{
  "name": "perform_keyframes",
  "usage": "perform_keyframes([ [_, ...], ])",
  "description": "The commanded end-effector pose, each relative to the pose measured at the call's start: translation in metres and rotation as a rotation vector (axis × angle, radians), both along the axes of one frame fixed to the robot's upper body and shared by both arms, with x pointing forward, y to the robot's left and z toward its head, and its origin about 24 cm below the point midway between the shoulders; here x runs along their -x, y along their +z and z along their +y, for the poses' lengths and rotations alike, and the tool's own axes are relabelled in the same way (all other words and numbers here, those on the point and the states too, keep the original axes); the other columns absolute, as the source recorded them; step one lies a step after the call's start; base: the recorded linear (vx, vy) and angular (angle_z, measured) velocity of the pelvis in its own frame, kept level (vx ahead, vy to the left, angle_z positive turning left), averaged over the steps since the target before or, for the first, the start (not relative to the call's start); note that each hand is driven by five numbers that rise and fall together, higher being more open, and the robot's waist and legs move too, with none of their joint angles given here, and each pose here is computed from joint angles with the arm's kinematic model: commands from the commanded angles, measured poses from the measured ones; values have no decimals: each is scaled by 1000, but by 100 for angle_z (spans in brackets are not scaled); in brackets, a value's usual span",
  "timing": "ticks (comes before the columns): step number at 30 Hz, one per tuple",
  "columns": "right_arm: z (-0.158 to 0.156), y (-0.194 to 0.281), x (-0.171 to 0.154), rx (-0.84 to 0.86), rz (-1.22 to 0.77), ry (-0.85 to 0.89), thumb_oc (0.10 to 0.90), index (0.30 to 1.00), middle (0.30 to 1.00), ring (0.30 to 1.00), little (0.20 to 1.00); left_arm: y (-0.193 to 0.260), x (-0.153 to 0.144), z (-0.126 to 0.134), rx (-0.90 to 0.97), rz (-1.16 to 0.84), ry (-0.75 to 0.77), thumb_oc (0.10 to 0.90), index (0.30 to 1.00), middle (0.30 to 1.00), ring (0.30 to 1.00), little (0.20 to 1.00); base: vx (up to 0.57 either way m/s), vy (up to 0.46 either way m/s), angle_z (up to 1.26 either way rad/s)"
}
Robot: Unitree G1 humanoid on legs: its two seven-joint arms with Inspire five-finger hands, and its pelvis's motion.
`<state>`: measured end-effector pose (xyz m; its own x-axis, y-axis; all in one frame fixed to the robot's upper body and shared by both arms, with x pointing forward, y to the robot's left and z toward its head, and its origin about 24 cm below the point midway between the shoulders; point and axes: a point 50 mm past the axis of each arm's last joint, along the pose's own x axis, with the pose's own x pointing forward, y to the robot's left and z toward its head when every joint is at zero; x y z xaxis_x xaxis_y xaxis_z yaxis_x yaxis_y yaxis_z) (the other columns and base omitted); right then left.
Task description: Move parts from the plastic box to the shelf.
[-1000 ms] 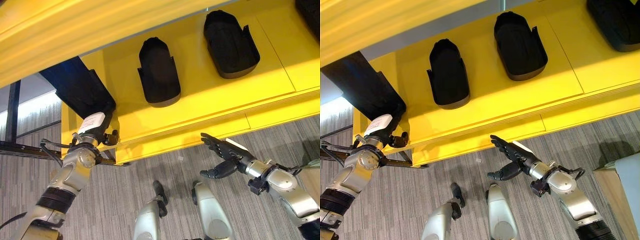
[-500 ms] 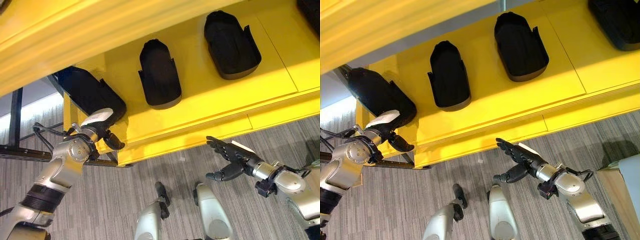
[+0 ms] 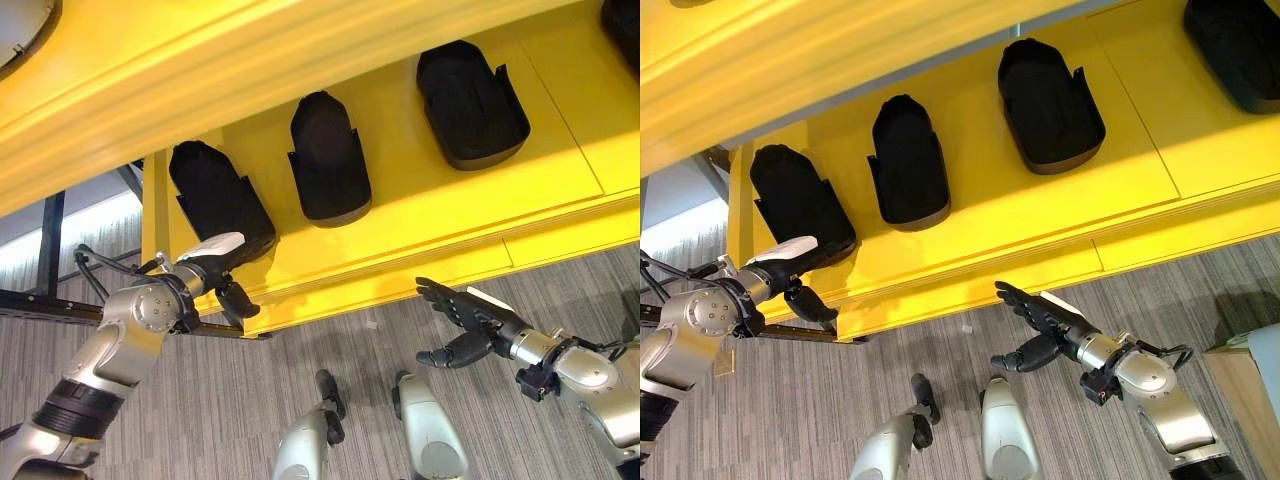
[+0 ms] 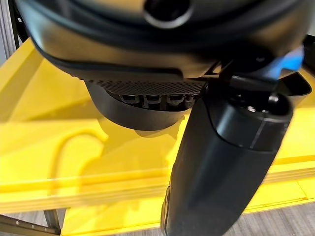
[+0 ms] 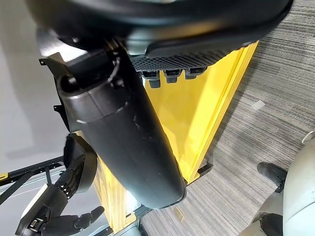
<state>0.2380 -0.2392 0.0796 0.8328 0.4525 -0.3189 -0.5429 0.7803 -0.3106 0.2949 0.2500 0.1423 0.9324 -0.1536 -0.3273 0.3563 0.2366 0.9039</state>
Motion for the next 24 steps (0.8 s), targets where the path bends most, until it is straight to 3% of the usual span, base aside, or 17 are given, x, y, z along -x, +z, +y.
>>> perform_keyframes([
  [1, 24, 35, -6, -100, -208, 111, 900, 1000, 1000, 1000, 1000, -15, 5, 36, -164, 24, 188, 900, 1000, 1000, 1000, 1000, 0, 0, 0],
  [5, 25, 34, -6, -100, -197, 116, 900, 1000, 1000, 1000, 1000, -20, 6, 60, -157, -17, 336, 900, 1000, 1000, 1000, 1000, 8, 1, 0],
  [15, 27, 37, -10, -91, -180, 126, 900, 1000, 1000, 1000, 1000, 6, -1, 102, -419, -174, 517, 900, 1000, 1000, 1000, 1000, 0, 0, 0],
  [24, 25, 37, -8, -85, -165, 128, 900, 1000, 1000, 1000, 1000, 1, -4, 104, -408, -207, 551, 900, 1000, 1000, 1000, 1000, 16, 5, 0],
])
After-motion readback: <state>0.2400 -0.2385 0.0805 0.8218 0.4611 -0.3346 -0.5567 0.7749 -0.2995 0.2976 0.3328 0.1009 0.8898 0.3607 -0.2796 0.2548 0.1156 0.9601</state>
